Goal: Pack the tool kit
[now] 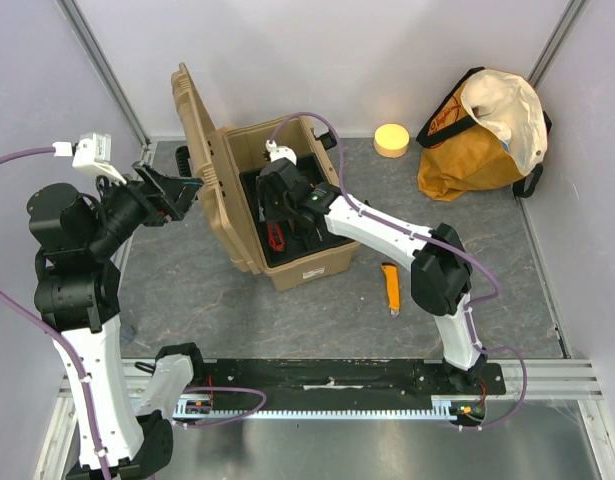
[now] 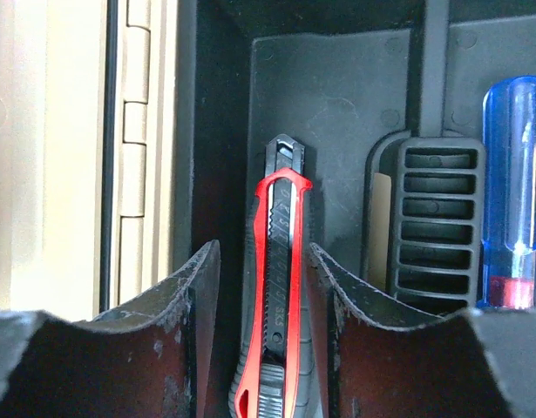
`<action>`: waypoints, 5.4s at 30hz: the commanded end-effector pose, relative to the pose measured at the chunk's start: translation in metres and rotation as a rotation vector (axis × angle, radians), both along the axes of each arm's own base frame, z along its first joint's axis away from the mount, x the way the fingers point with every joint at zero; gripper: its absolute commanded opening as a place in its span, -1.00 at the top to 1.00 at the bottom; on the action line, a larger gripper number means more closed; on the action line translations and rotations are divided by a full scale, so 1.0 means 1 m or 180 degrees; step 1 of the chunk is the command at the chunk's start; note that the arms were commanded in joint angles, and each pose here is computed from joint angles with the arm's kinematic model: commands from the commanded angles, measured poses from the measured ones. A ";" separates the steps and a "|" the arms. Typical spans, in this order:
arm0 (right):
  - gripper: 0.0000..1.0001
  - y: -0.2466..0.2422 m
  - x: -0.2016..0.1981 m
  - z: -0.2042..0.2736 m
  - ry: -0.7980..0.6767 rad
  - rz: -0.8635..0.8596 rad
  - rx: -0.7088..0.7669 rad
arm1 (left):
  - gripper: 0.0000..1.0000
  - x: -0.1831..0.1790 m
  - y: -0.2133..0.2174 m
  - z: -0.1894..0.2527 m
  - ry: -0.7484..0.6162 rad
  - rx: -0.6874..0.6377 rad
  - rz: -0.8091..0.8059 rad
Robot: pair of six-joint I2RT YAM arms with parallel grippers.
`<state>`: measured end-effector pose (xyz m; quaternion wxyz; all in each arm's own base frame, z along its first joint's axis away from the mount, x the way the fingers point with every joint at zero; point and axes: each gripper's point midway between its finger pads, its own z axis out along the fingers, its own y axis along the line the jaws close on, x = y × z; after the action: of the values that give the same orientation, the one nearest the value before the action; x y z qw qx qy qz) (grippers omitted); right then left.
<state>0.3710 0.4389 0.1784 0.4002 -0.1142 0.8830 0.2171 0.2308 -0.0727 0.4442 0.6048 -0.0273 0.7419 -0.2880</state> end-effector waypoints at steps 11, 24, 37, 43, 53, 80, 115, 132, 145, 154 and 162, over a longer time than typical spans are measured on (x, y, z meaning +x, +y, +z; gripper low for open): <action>-0.03 -0.040 -0.032 0.132 -0.0447 -0.0001 0.0595 | -0.61 -0.012 -0.005 0.020 -0.0227 0.0050 -0.0062; -0.89 -0.318 -0.042 0.103 -0.1152 -0.1952 -0.0863 | -0.61 -0.011 -0.006 0.019 -0.0212 0.0053 -0.0092; -0.92 -0.343 -0.097 -0.026 -0.0042 -0.1891 -0.0625 | -0.60 -0.006 -0.001 0.013 -0.0141 0.0047 -0.0005; -0.83 -0.326 -0.115 -0.072 0.0381 -0.1742 -0.0430 | -0.60 -0.005 -0.001 0.010 -0.0111 0.0049 -0.0015; -0.44 -0.312 -0.127 -0.134 0.0864 -0.1504 -0.0568 | -0.60 -0.007 -0.001 0.010 -0.0133 0.0070 -0.0012; 0.62 -0.322 -0.088 -0.013 -0.0013 -0.1722 -0.0388 | -0.60 -0.008 -0.001 0.009 -0.0137 0.0079 -0.0013; 0.62 -0.012 -0.035 0.087 -0.0896 0.0362 -0.0073 | -0.60 -0.009 -0.001 0.007 -0.0136 0.0088 -0.0009; 0.37 -0.018 -0.008 0.020 -0.0716 -0.0026 -0.0655 | -0.61 -0.009 0.000 0.004 -0.0130 0.0118 0.0007; -0.21 -0.022 -0.010 0.057 -0.0739 -0.0203 -0.0438 | -0.61 -0.010 0.002 0.003 -0.0125 0.0127 0.0050; -0.22 -0.066 -0.026 0.123 -0.0931 -0.0358 -0.0143 | -0.61 -0.006 0.002 -0.003 -0.0049 0.0093 0.0037; -0.27 -0.195 -0.041 0.115 -0.0808 -0.0990 -0.0073 | -0.60 -0.001 -0.010 -0.011 0.0124 -0.0052 -0.0209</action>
<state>0.3333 0.3054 0.2996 0.5324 -0.0734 0.8307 0.1457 0.2271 -0.0736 0.4378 0.5981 -0.0297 0.7466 -0.2897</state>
